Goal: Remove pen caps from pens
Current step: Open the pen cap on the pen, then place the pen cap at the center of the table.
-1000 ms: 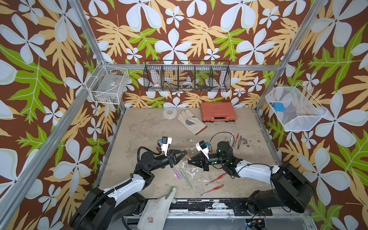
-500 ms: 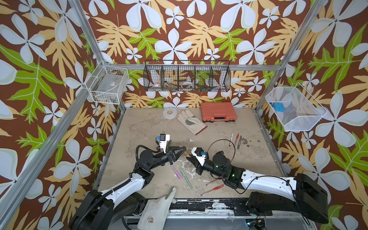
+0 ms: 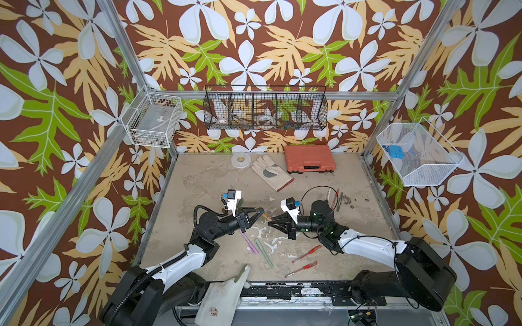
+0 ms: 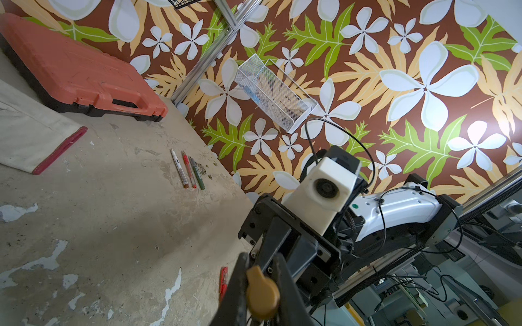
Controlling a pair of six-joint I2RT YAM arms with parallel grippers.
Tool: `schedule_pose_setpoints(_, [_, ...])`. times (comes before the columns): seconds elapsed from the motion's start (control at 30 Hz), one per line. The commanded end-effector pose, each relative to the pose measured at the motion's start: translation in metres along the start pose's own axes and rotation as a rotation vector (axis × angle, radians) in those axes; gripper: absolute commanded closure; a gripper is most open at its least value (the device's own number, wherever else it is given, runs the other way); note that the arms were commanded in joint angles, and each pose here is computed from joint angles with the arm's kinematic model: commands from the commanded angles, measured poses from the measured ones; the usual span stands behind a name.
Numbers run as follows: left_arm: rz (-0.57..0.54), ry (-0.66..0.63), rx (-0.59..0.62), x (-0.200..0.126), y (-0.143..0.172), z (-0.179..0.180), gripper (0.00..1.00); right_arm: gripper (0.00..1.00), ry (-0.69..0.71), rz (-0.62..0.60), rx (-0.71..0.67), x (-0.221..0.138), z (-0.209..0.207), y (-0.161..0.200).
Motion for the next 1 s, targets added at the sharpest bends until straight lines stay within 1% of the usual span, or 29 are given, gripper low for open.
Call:
schedule_pose_setpoints(0.0, [-0.21,0.052,0.103,-0.005,-0.028,-0.018,1.0,1.0,-0.206,0.114,0.186,-0.001,0.014,0.025])
schedule_pose_setpoints(0.03, [-0.218,0.047,0.097,-0.006,-0.029,-0.018,1.0,1.0,-0.185,0.114,0.181,-0.002,0.013,0.026])
schedule_pose_setpoints(0.07, [-0.23,0.041,0.089,-0.007,-0.031,-0.018,1.0,1.0,-0.135,0.117,0.163,-0.003,0.011,0.025])
schedule_pose_setpoints(0.13, [-0.254,0.025,0.073,-0.009,-0.034,-0.017,1.0,1.0,0.038,0.157,0.088,-0.003,0.01,0.025])
schedule_pose_setpoints(0.2, [-0.28,-0.001,0.059,-0.01,-0.037,-0.017,1.0,1.0,0.272,0.207,-0.028,-0.002,0.012,0.025])
schedule_pose_setpoints(0.27, [-0.299,-0.021,0.052,-0.009,-0.04,-0.017,1.0,1.0,0.389,0.222,-0.078,-0.004,0.012,0.024])
schedule_pose_setpoints(0.3, [-0.306,-0.024,0.052,-0.01,-0.041,-0.017,1.0,1.0,0.425,0.218,-0.088,-0.006,0.01,0.023])
schedule_pose_setpoints(0.43, [-0.314,-0.049,0.057,-0.009,-0.044,-0.015,1.0,1.0,0.474,0.201,-0.103,-0.012,0.01,0.019])
schedule_pose_setpoints(0.5, [-0.331,-0.094,0.054,-0.01,-0.045,-0.01,1.0,1.0,0.507,0.192,-0.105,-0.016,0.009,0.018])
schedule_pose_setpoints(0.63, [-0.354,-0.275,0.048,-0.013,-0.046,0.006,1.0,1.0,0.574,0.149,-0.07,-0.029,0.002,0.014])
schedule_pose_setpoints(0.73, [-0.319,-0.421,0.042,-0.009,-0.047,0.021,1.0,1.0,0.656,0.133,-0.025,-0.04,-0.007,0.013])
schedule_pose_setpoints(0.83, [-0.29,-0.571,0.007,-0.008,-0.043,0.042,1.0,1.0,0.73,0.128,0.011,-0.048,-0.015,0.013])
schedule_pose_setpoints(0.97, [-0.188,-0.721,-0.035,0.003,-0.037,0.073,1.0,1.0,0.824,0.143,0.063,-0.057,-0.027,0.017])
Point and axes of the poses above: each gripper's point midway between its finger pads, its own x axis out along the fingers, its own z axis along the line the jaws close on, y = z × x, the point moved 9 cm from there along -x, back along the fingers, and after that the axes turned 5 degrees about -x, right-handed, at the moved point
